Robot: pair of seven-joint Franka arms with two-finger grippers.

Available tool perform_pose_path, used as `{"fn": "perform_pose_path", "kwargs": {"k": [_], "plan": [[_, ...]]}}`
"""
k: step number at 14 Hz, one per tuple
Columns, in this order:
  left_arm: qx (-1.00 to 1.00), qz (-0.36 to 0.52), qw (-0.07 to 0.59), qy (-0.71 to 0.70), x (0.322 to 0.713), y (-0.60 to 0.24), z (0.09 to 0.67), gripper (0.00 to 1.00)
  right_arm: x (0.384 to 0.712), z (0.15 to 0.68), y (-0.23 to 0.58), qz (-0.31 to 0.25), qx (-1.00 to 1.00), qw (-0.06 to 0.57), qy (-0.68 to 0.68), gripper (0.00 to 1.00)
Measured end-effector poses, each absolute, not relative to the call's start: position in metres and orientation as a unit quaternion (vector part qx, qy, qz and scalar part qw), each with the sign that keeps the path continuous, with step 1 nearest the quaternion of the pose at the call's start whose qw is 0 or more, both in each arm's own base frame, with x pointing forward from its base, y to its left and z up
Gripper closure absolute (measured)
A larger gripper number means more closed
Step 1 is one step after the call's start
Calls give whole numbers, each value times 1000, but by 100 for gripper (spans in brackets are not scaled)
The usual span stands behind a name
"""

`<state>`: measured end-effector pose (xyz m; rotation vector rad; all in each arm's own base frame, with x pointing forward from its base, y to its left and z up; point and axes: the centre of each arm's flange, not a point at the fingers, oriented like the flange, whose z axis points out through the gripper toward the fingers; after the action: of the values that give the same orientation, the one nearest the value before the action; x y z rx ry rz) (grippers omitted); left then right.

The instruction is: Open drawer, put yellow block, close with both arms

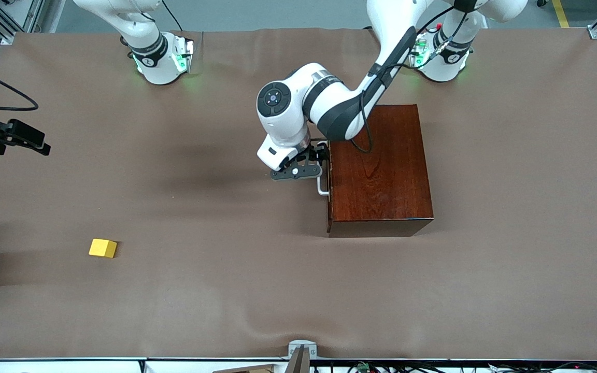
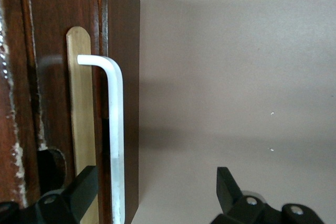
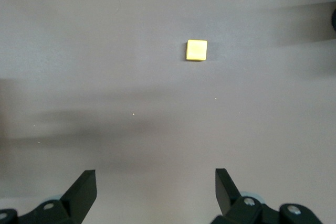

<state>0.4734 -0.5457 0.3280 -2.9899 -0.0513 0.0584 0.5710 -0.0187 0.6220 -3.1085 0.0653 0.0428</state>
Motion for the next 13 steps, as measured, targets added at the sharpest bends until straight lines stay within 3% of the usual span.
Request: {"fn": "perform_pose_path", "kwargs": {"k": [13], "plan": [[-996, 21, 82, -16, 475, -551, 310, 0, 571, 622, -19, 14, -1000, 16, 21, 0]]}}
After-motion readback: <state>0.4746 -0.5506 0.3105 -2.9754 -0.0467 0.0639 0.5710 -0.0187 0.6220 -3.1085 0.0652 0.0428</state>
